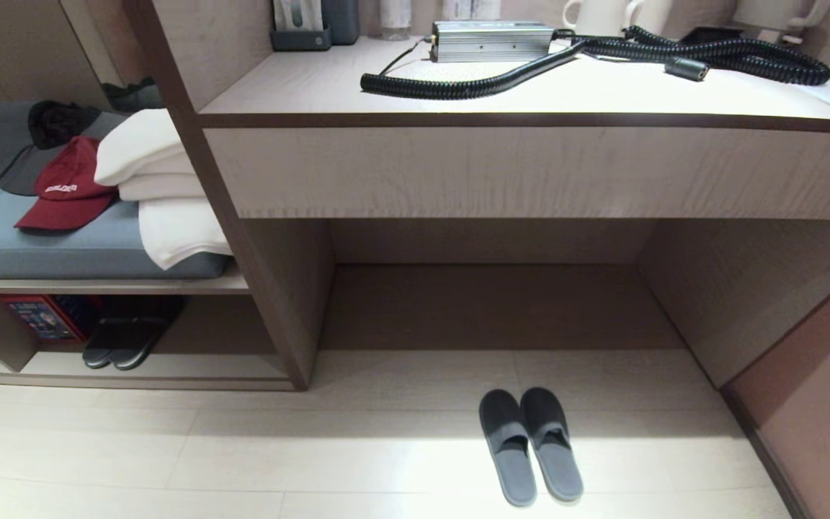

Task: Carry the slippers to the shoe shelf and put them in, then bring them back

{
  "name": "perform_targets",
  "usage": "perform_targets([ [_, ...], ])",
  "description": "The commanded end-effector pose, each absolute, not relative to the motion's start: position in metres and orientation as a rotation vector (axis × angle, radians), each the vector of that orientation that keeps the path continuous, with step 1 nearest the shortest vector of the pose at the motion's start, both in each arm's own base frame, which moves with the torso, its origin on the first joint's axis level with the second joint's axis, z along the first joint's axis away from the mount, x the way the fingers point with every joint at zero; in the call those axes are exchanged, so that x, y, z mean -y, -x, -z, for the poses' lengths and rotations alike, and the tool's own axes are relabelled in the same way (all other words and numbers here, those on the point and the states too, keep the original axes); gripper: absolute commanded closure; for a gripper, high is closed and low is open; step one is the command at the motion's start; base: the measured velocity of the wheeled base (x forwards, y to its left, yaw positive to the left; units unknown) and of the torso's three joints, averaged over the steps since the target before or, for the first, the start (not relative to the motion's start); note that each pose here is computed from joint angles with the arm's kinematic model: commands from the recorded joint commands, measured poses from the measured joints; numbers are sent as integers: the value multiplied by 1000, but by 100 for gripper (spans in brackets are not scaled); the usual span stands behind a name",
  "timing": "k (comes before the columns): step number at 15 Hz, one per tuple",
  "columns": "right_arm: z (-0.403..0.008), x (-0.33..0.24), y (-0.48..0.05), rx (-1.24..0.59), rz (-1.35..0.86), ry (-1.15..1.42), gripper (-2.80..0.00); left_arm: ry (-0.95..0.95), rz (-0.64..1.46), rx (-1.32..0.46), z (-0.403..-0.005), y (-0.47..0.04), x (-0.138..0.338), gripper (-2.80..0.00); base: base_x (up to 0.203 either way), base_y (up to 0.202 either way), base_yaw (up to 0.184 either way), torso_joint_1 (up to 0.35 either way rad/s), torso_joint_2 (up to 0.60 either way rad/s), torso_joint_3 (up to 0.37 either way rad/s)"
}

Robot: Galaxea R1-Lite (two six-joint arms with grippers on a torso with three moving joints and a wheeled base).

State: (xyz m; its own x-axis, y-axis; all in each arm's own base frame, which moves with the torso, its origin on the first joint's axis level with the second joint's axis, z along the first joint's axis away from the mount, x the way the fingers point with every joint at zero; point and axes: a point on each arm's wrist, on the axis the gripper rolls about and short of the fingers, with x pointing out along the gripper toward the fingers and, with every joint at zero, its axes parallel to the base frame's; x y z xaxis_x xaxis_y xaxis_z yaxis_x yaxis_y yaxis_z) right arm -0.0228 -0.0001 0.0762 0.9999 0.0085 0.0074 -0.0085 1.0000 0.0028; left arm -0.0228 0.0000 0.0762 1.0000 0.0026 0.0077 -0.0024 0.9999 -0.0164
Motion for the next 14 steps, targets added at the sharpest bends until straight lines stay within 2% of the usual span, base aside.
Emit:
perform_targets([
  [1,-76,0,23,8,-9,-3,0,17,-2,8,-76,23,0,0,0,0,0,3,0,192],
  [14,-76,0,23,6,-9,-3,0,17,-1,8,-76,23,0,0,0,0,0,2,3,204],
])
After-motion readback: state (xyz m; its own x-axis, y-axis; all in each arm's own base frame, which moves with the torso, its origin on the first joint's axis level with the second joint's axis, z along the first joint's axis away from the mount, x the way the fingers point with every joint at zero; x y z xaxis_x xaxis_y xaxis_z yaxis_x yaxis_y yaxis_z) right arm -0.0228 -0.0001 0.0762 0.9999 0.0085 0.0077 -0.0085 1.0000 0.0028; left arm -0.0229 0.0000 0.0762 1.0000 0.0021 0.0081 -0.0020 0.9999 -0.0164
